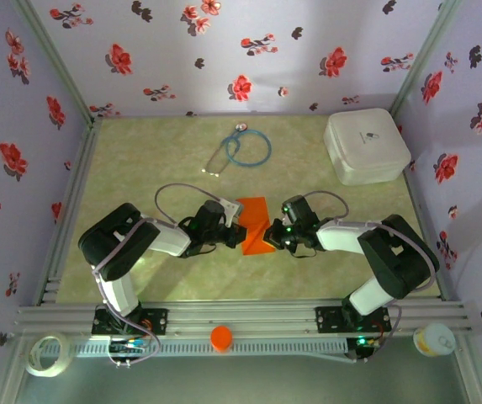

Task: Fold a paper plane with a square sheet of paper (pick it up from the middle)
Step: Fold the triangle a second time at the center of the table.

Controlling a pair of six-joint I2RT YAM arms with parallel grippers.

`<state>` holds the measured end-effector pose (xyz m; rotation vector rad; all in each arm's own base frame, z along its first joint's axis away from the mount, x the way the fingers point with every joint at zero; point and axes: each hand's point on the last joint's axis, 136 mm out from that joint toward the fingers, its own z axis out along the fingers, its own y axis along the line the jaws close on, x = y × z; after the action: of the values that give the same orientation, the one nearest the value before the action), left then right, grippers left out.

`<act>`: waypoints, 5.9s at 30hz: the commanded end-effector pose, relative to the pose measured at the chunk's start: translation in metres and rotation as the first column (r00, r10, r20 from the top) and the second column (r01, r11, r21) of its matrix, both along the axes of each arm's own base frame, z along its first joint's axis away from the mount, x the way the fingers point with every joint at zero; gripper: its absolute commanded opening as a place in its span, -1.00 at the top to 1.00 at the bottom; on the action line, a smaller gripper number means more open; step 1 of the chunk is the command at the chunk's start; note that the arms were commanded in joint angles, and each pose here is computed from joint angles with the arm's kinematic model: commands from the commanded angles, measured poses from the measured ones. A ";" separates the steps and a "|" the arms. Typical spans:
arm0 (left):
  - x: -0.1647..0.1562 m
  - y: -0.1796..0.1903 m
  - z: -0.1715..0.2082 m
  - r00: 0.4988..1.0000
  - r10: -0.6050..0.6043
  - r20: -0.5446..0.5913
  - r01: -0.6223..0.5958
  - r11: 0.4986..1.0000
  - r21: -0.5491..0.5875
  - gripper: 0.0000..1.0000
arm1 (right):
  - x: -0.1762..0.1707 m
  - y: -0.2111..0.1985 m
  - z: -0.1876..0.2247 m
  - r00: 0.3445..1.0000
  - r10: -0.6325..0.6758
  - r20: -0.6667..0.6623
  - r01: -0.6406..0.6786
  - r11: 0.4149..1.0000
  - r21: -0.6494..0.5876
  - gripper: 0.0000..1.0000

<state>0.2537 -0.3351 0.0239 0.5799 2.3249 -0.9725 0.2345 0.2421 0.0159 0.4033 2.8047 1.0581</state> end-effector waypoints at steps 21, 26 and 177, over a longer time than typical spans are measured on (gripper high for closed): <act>0.009 0.001 0.007 0.998 0.013 0.065 -0.014 1.000 0.010 1.00 | -0.014 -0.011 -0.017 0.998 -0.002 -0.055 -0.002 0.998 -0.061 1.00; 0.008 0.001 0.010 0.997 -0.001 0.083 0.001 1.000 0.004 1.00 | -0.014 -0.010 -0.017 0.998 -0.001 -0.055 -0.002 0.998 -0.059 1.00; -0.030 -0.015 0.055 0.939 -0.087 -0.332 0.072 0.996 -0.059 0.76 | 0.035 0.008 -0.019 0.998 -0.041 -0.051 0.041 0.999 -0.011 1.00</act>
<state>0.2482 -0.3421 0.0915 0.5179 2.4311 -1.1088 0.2770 0.2639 0.0173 0.4104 2.7845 1.1208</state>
